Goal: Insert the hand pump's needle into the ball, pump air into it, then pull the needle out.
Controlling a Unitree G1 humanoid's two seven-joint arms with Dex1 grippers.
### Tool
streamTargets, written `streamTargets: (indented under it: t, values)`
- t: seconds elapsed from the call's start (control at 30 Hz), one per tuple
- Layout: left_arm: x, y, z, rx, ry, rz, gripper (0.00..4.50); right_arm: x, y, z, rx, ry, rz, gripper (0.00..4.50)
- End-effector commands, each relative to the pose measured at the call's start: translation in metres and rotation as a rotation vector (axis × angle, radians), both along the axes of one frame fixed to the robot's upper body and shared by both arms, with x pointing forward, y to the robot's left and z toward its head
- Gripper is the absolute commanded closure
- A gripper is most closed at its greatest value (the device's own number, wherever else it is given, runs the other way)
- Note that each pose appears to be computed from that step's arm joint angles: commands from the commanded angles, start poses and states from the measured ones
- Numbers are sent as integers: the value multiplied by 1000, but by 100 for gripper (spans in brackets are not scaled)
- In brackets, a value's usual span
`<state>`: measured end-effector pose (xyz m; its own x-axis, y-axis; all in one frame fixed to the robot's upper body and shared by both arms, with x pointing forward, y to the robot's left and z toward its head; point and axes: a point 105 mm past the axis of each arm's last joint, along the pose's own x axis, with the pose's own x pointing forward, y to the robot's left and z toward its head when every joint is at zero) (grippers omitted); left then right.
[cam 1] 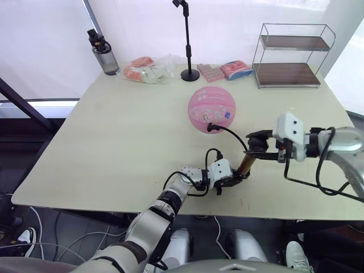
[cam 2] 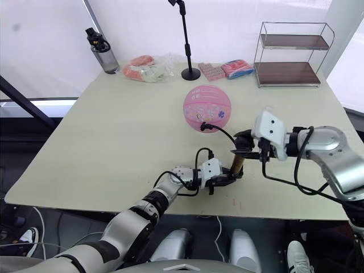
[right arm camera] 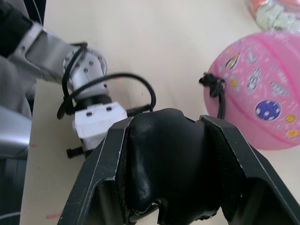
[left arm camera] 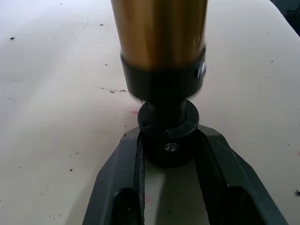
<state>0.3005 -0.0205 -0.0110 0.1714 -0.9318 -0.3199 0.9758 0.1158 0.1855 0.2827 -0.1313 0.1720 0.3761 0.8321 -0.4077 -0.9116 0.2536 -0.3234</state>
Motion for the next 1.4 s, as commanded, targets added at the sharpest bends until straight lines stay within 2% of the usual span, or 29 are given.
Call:
streamTargets:
  t: [0.03,0.13,0.27,0.3,0.33,0.4,0.47,0.5,0.77,1.0,1.13,1.23,1.4]
  values:
    - [-17,16,-31,102,95,-20,341,1,-2,-49,-87,79,-46,270]
    - [-18,14,-30,95,105,-33,341,1,-3,-56,-118,61,-43,270]
    - [-16,13,-27,89,128,-31,341,5,-5,-53,-115,39,-55,270]
    - [-15,14,-27,88,134,-30,246,5,-6,-52,-113,36,-57,270]
    - [-14,14,-26,86,139,-29,221,6,-6,-50,-111,33,-58,270]
    - [-14,14,-24,78,144,-38,114,7,-7,-48,-109,27,-63,270]
    - [-13,15,-20,70,134,-49,52,8,-7,-46,-108,20,-69,270]
    - [-12,17,-16,58,117,-57,3,9,-8,-44,-106,15,-72,270]
    - [3,38,31,-72,0,-81,3,9,-6,-29,-64,-25,-75,270]
    - [6,78,75,-99,-60,-103,3,8,-5,-22,-3,-46,-84,270]
    - [4,96,97,-132,-77,-103,3,7,-7,-26,-2,-41,-95,270]
    - [-2,108,117,-211,-64,-101,3,5,-8,-26,2,-42,-96,270]
    - [-11,126,134,-257,-47,-95,3,4,-9,-23,10,-55,-96,270]
